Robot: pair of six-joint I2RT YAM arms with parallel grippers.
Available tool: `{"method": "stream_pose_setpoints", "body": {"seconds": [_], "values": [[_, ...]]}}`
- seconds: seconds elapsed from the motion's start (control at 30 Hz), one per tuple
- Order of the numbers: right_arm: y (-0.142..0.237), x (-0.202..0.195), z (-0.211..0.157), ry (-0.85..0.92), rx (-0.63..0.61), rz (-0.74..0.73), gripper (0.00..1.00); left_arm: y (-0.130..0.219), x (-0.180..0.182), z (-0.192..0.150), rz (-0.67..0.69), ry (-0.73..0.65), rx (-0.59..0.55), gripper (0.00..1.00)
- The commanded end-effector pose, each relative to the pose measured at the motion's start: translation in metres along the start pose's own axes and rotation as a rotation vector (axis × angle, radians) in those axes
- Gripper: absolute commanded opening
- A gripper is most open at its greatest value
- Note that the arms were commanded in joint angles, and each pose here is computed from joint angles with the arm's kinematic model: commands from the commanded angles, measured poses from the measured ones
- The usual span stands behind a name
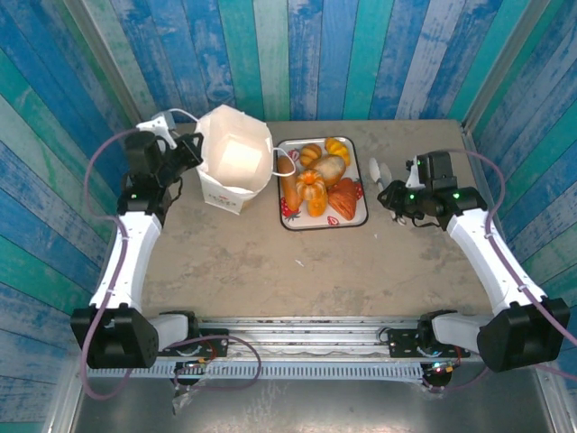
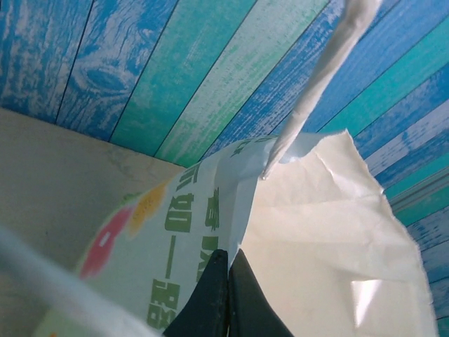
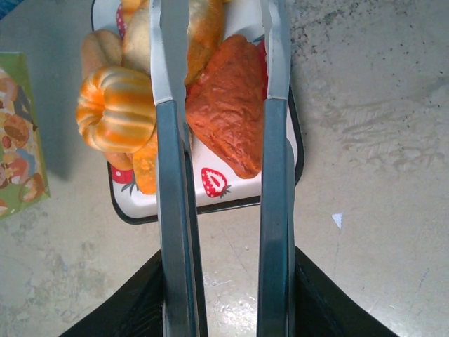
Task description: Take the fake bread out of the paper bag
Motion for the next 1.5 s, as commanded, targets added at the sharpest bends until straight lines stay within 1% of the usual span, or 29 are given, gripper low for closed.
{"method": "stream_pose_setpoints", "body": {"seconds": [0.0,0.1,0.23,0.27,0.43,0.6,0.67,0.77,0.97,1.03,1.17,1.27,1.3,1.33,1.37,1.4,1.47], "values": [[0.004,-0.003,0.000,0.012,-0.011,-0.003,0.42,0.000,0.002,0.003,-0.044,0.131,-0.019,0.00],[0.003,-0.006,0.001,0.007,-0.011,-0.009,0.42,-0.008,0.012,-0.005,-0.066,0.219,-0.011,0.00],[0.002,-0.009,0.001,0.003,-0.008,-0.017,0.41,-0.016,0.016,-0.008,-0.101,0.292,-0.008,0.00],[0.001,-0.011,0.001,-0.001,-0.006,-0.020,0.41,-0.025,0.023,-0.014,-0.094,0.319,0.009,0.00],[0.000,-0.015,0.001,-0.008,-0.005,-0.030,0.41,-0.035,0.026,-0.012,-0.127,0.414,-0.004,0.00],[-0.001,-0.016,0.003,-0.010,-0.003,-0.032,0.41,-0.046,0.037,-0.014,-0.111,0.511,-0.015,0.00],[-0.002,-0.017,0.003,-0.010,-0.001,-0.033,0.41,-0.051,0.044,-0.016,-0.082,0.535,-0.014,0.02],[-0.003,-0.017,0.004,-0.009,0.002,-0.035,0.41,-0.063,0.055,-0.023,-0.054,0.580,0.007,0.09],[-0.004,-0.023,0.004,-0.014,0.005,-0.047,0.41,-0.085,0.069,-0.035,-0.056,0.622,0.041,0.12],[-0.005,-0.026,0.003,-0.015,0.004,-0.057,0.41,-0.090,0.072,-0.035,-0.049,0.625,0.044,0.17],[-0.006,-0.037,0.003,-0.009,-0.003,-0.097,0.41,-0.094,0.072,-0.030,-0.055,0.624,0.042,0.36],[-0.010,-0.047,0.001,-0.003,-0.002,-0.139,0.41,-0.091,0.069,-0.023,-0.057,0.611,0.026,0.54],[-0.012,-0.051,0.001,-0.002,-0.002,-0.153,0.40,-0.088,0.068,-0.020,-0.055,0.605,0.021,0.62],[-0.013,-0.054,0.000,0.003,-0.002,-0.167,0.40,-0.086,0.067,-0.017,-0.055,0.595,0.017,0.67],[-0.015,-0.058,-0.001,0.007,-0.002,-0.184,0.40,-0.083,0.065,-0.014,-0.054,0.583,0.011,0.78],[-0.017,-0.062,-0.002,0.010,-0.004,-0.202,0.40,-0.079,0.063,-0.010,-0.053,0.567,0.007,0.87],[-0.021,-0.071,-0.005,0.016,-0.006,-0.233,0.40,-0.072,0.057,-0.004,-0.048,0.535,0.001,0.98]]}}
Point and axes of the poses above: each hand's point on the last joint's axis, 136 mm out from that joint toward the fingers, its own y axis back along the fingers, its own x axis along the line the jaws close on, z = x × y, the point moved 2 cm from there along y, back along the fingers, and after that the axes turned 1 degree about -y, right-handed, at the moved point
